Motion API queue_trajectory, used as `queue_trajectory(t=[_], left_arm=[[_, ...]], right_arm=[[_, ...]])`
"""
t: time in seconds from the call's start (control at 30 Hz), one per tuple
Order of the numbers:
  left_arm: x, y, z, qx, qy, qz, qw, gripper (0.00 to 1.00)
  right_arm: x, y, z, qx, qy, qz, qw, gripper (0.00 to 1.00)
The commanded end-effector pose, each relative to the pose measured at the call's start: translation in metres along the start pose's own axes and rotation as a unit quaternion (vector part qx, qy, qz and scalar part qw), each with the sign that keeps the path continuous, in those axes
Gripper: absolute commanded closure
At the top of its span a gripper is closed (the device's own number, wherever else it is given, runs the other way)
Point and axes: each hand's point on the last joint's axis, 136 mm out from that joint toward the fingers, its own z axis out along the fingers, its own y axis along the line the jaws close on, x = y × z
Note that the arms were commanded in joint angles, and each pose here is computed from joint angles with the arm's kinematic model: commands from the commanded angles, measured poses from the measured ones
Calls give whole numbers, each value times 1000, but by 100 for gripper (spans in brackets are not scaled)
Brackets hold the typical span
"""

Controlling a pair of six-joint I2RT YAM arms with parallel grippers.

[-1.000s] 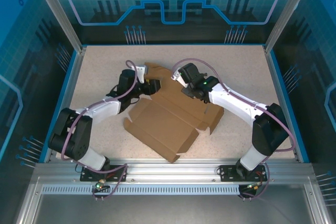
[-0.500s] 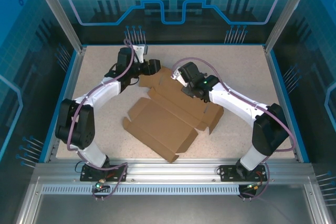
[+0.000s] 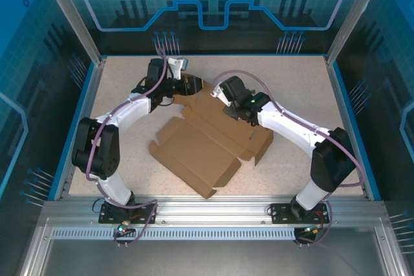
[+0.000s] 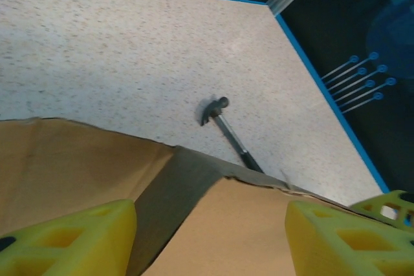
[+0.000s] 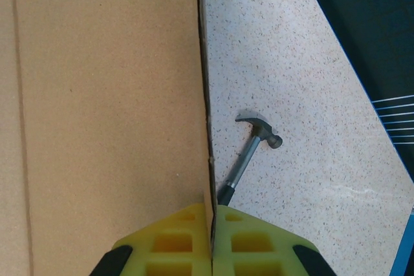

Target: Fold the paper box

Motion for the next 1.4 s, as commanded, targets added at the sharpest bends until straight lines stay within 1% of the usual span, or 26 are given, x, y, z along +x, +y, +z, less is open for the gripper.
queue_trajectory(t=[0.0,0.2,0.3,0.43,0.57,0.7,0.83,1.0,1.13,1.23,1.37], left_arm=[[9,-18,4,55,9,-11,998,37],[18,-32,11,84,10,-19,996,36],[21,-32,13,85,11,-23,996,36],[22,-26,12,70,7,-22,997,36],[21,-14,3,26,-2,-14,1000,36],[19,0,-13,-21,-14,0,1000,36],[18,12,-36,-67,-31,19,997,35],[17,24,-67,-109,-62,21,992,35],[12,44,-94,-161,-97,7,982,35],[7,64,-112,-198,-119,-17,973,34],[8,93,-126,-234,-127,-49,963,34]], right_arm=[[-13,-8,-8,4,-18,20,1000,100],[-14,-5,-4,0,-17,22,1000,100],[-13,-4,-2,0,-16,21,1000,100],[-10,-3,-1,4,-12,19,1000,100],[-8,-8,-2,13,-10,10,1000,100],[-8,-12,-7,20,-15,-3,1000,100],[-9,-15,-10,27,-21,-20,999,100],[-13,-17,-11,36,-26,-38,998,100],[-15,-12,-11,46,-28,-55,997,100],[-16,-9,-12,65,-30,-72,995,100],[-19,-7,-12,95,-31,-98,990,100]])
